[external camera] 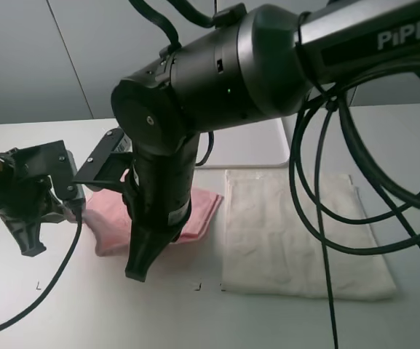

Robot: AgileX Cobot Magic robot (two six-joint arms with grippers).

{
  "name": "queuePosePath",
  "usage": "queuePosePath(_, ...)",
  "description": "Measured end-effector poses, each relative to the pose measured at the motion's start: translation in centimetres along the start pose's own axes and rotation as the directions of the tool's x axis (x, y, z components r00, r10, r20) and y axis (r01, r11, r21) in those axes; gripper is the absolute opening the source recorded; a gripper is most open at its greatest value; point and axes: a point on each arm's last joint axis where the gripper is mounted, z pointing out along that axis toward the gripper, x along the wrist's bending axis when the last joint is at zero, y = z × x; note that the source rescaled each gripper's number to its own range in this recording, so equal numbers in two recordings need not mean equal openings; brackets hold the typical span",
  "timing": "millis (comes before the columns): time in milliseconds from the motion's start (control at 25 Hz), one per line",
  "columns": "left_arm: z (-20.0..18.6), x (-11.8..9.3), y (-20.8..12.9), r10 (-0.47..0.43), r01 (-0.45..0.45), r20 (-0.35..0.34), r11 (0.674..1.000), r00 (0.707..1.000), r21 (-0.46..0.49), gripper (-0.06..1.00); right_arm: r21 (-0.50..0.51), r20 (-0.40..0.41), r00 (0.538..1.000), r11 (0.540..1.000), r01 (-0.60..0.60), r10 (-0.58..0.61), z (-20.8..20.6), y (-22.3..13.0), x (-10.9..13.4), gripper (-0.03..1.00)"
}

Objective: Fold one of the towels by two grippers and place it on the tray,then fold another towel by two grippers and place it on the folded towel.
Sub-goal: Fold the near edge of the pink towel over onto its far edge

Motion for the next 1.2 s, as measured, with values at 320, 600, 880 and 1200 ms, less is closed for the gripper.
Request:
queuePosePath(320,-0.4,1.3,0.5,-0.199,0.194,-0.044,0.977,0.979,-0.093,0.02,-0.036,0.047,0.97,0.971,-0.238,0.239,-0.6,-0.4,-3.9,0.0)
queuePosePath(600,-0.4,2.1,1.0,-0.286,0.265,-0.104,0.947,0.953,-0.179,0.02,-0.089,0.102,0.924,0.929,-0.359,0.367,-0.8,-0.7,-6.0,0.0)
queuePosePath(880,2.1,2.9,1.6,-0.344,0.331,-0.071,0.933,0.936,-0.143,0.02,-0.099,0.151,0.895,0.908,-0.408,0.419,0.3,-0.7,-6.5,0.0)
queuePosePath(1200,3.4,4.1,2.3,-0.389,0.371,-0.093,0.913,0.916,-0.168,0.03,-0.168,0.238,0.848,0.88,-0.445,0.474,0.3,-0.7,-7.9,0.0)
